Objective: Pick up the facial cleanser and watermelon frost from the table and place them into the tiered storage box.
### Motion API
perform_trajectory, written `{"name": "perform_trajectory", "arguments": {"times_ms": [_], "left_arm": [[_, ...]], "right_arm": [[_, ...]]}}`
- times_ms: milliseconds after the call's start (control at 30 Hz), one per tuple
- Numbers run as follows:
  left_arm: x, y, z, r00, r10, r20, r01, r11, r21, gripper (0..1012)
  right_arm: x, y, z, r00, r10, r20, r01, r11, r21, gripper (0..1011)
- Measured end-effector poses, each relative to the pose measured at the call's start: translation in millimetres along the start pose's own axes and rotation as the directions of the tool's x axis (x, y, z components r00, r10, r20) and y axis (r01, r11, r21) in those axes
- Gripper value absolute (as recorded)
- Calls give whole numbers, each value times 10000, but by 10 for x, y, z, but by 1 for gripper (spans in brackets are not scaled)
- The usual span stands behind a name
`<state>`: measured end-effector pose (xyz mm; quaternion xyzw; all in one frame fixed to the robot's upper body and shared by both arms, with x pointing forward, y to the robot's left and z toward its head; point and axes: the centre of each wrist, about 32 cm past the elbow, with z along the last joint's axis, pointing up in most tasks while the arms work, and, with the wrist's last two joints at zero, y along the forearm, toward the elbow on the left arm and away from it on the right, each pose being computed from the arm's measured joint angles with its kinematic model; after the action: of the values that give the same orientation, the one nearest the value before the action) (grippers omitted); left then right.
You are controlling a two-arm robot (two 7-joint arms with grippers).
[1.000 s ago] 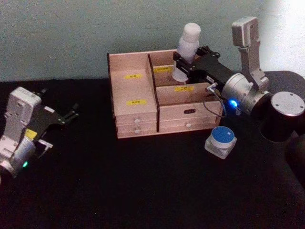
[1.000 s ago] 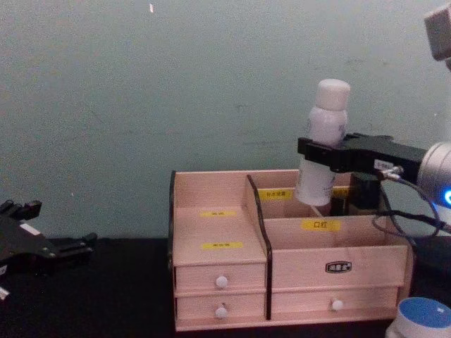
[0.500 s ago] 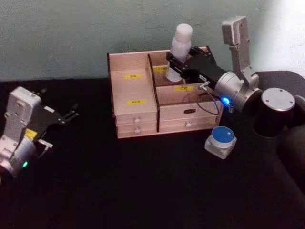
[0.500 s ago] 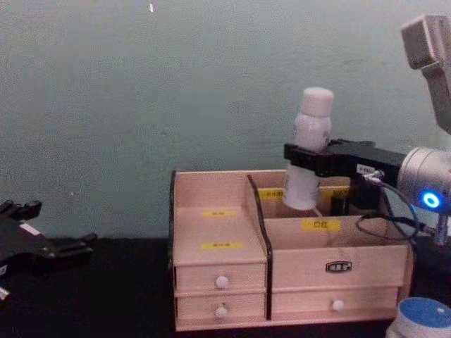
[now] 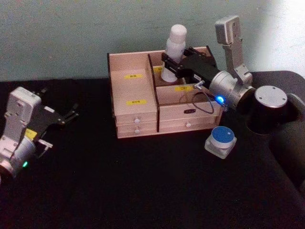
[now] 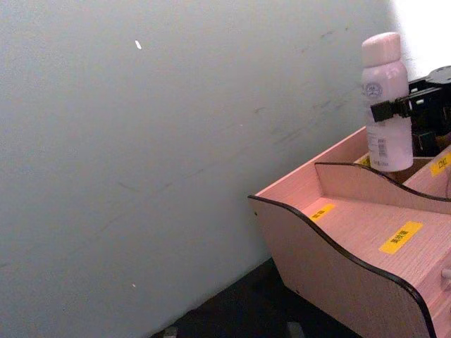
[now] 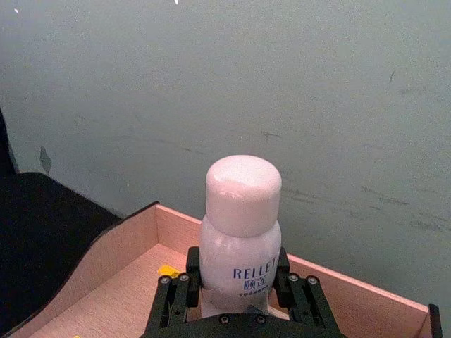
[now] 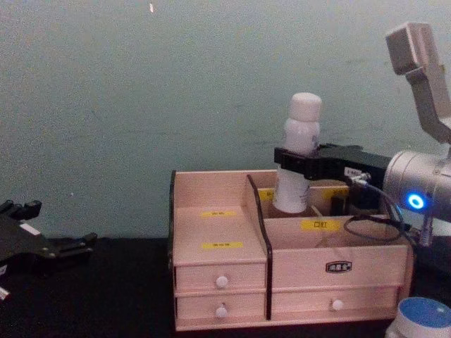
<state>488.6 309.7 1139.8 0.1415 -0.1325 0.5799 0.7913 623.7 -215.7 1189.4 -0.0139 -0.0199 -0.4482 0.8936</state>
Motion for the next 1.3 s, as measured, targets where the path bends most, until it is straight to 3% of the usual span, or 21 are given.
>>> {"name": "perform_trajectory", "arguments": {"times_ms": [567, 1300], "left_arm": [[0, 0, 0, 10000, 0, 0, 0, 10000, 0, 1001], [0, 0, 0, 10000, -1, 0, 1, 10000, 1, 1001]], "right_arm": [[29, 89, -106, 9999, -109, -30, 108, 9993, -350, 588], [31, 87, -193, 9998, -190, -53, 186, 9973, -710, 589]]}}
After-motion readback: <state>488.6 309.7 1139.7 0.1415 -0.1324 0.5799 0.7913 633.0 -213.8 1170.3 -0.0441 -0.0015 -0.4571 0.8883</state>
